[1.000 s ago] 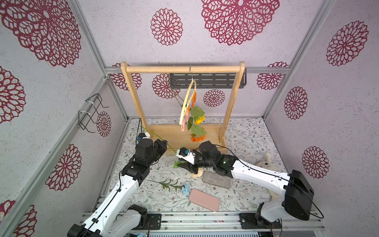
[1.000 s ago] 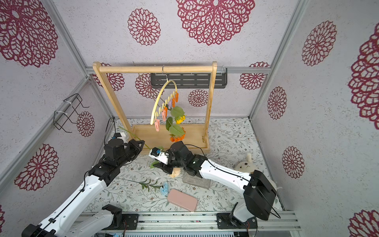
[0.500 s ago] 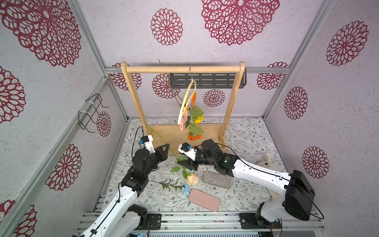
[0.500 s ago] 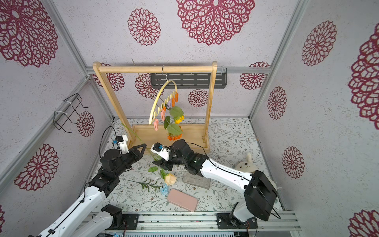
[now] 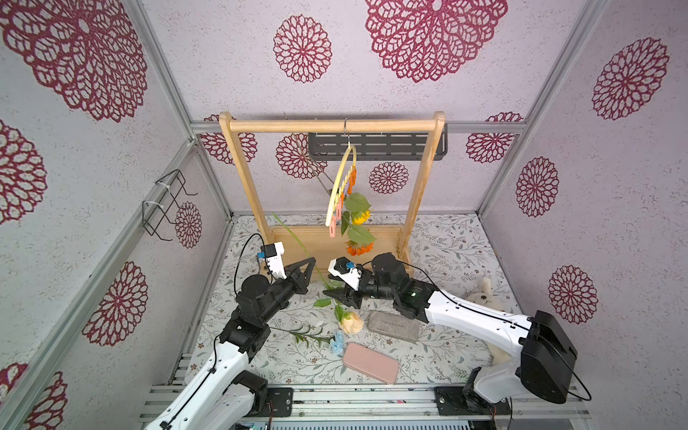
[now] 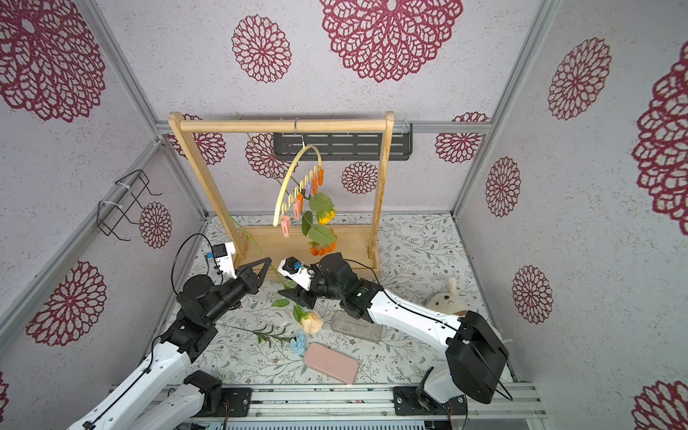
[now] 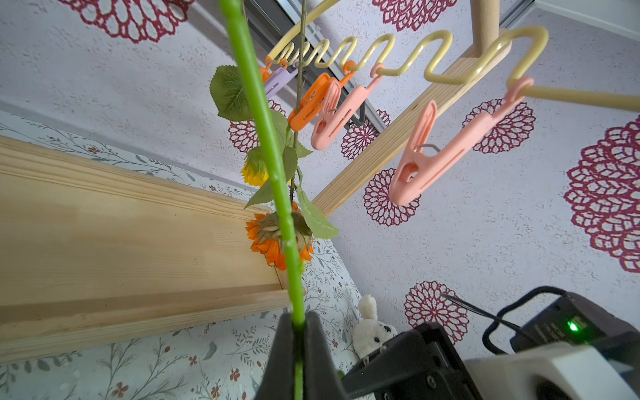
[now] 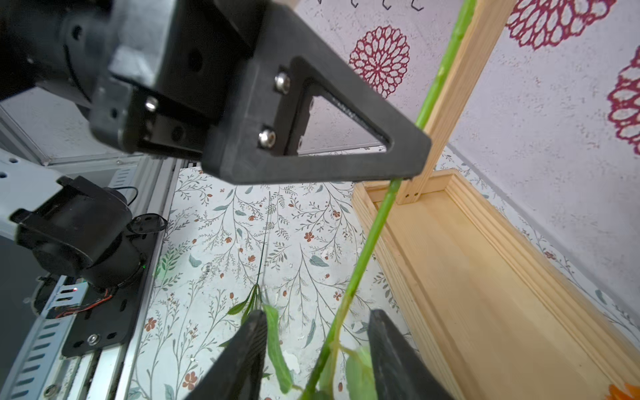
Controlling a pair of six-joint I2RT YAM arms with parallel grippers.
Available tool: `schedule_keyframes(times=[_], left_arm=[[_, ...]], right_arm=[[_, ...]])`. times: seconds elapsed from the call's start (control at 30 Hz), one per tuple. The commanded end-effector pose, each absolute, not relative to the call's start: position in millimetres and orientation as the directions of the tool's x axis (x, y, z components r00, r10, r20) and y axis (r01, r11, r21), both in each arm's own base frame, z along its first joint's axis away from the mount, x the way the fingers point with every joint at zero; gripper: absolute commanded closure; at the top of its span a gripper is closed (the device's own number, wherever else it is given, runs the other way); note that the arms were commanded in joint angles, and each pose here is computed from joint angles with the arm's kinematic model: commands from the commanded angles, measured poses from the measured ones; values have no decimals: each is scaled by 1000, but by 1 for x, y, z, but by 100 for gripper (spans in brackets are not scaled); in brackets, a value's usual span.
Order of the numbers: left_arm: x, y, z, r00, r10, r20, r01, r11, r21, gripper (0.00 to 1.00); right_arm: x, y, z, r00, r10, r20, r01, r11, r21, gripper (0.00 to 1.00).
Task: Dry the flowers on a clothes hanger
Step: Pick up the flower at the center of the board.
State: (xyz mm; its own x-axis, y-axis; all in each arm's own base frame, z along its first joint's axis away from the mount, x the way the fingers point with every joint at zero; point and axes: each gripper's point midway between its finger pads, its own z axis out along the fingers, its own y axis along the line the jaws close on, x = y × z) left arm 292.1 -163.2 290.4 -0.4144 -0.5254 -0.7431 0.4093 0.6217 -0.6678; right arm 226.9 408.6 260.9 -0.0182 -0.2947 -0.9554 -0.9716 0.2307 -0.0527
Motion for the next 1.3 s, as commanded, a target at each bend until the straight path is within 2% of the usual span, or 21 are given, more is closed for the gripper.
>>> schedule_keyframes(times=[0.0,0.17,0.3,0.37,0.47,0.53,0.7,0.83,0.87,0.93,0.97,1.0,1.17,1.27], left_arm=[[289,-175,301,-401,-488,-775,473,614,-632,100],[289,-179,304,-403,-484,-777,483,608,-630,100],[287,-183,310,-398,-480,-782,503,599,-624,100],[285,-184,312,-397,-479,-783,511,594,-622,100],[284,-184,314,-391,-485,-782,517,587,-623,100],[283,-184,317,-386,-489,-782,524,581,-622,100],[283,-183,320,-376,-495,-783,527,581,-620,100],[282,-184,322,-369,-490,-790,536,582,-612,100],[282,-184,322,-368,-491,-790,536,582,-612,96],[282,-184,323,-368,-496,-786,534,579,-616,74],[282,-184,322,-369,-496,-786,533,580,-616,55],[282,-184,322,-371,-495,-786,534,579,-616,32],[268,-190,327,-359,-422,-832,606,572,-552,30],[258,-193,325,-358,-352,-865,639,583,-502,39]], right_arm=[[230,414,276,-13,-265,-964,-976,212,-46,58],[232,417,270,-29,-274,-961,-978,207,-29,66],[234,419,267,-47,-284,-958,-979,203,-13,84],[235,420,267,-56,-283,-958,-979,204,-3,87],[238,420,266,-72,-281,-957,-976,217,10,87],[241,420,265,-86,-279,-956,-973,229,20,80],[244,421,264,-109,-271,-956,-969,245,41,74],[242,420,267,-112,-264,-958,-971,232,49,96],[243,419,268,-111,-261,-959,-972,232,50,100],[243,418,271,-114,-254,-960,-972,230,55,100],[242,417,271,-114,-254,-961,-972,230,54,100],[243,416,273,-113,-251,-962,-971,233,53,100],[244,407,278,-107,-238,-965,-967,249,45,100],[243,402,283,-96,-226,-969,-967,252,37,100]])
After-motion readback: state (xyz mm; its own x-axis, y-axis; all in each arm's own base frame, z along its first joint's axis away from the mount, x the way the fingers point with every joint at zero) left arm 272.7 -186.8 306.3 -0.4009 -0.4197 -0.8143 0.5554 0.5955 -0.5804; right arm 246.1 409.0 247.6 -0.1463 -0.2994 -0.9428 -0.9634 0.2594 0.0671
